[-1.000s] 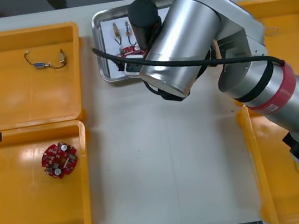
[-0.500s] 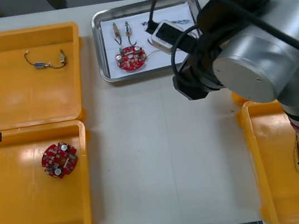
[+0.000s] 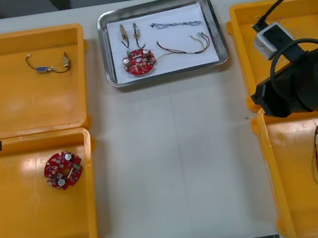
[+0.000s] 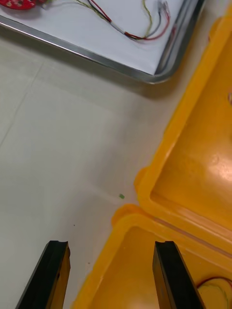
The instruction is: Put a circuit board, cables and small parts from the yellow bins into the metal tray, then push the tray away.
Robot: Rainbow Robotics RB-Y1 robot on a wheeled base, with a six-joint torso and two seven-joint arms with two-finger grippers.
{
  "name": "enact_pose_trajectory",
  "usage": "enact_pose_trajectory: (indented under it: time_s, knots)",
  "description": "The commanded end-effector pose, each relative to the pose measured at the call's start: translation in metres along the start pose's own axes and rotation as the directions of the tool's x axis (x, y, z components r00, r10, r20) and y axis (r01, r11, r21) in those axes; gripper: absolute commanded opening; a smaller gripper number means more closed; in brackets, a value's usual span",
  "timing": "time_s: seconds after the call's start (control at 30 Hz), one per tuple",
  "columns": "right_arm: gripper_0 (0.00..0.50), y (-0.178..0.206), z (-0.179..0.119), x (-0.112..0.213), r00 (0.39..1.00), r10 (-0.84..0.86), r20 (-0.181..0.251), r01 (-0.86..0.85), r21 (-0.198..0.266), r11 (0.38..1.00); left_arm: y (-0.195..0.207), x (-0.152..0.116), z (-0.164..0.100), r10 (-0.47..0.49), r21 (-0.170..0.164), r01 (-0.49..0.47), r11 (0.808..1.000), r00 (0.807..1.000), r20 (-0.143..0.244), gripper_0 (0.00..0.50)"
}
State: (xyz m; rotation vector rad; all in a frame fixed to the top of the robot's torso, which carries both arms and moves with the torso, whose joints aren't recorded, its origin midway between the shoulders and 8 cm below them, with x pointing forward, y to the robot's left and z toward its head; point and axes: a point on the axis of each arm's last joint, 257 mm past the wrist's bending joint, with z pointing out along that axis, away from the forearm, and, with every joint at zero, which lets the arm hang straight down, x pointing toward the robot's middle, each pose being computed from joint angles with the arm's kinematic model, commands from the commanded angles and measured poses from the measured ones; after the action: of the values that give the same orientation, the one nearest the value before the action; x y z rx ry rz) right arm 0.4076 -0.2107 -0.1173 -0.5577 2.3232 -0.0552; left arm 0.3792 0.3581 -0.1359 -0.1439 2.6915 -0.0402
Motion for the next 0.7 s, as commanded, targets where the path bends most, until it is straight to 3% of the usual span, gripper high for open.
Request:
enact_pose_trajectory:
  time_s: [0.03,0.3,0.47,0.7]
  knots:
    - [0.5,-0.042,-0.019,0.022,0.989,0.145,0.0,-0.145,0.057,0.988,0.012,-0.003,-0.013,0.059,-0.037,-0.058,0.998,0.998,0.023,0.5]
    - [0.5,-0.09,-0.032,0.056,0.969,0.244,-0.026,-0.238,0.149,0.96,0.012,-0.003,-0.013,0.059,-0.037,-0.058,0.998,0.998,0.023,0.5]
    - [0.5,-0.121,-0.035,0.088,0.941,0.329,-0.074,-0.309,0.202,0.929,0.012,-0.003,-0.013,0.059,-0.037,-0.058,0.998,0.998,0.023,0.5]
    - [0.5,-0.142,-0.034,0.128,0.898,0.415,-0.144,-0.377,0.236,0.896,0.012,-0.003,-0.013,0.059,-0.037,-0.058,0.998,0.998,0.023,0.5]
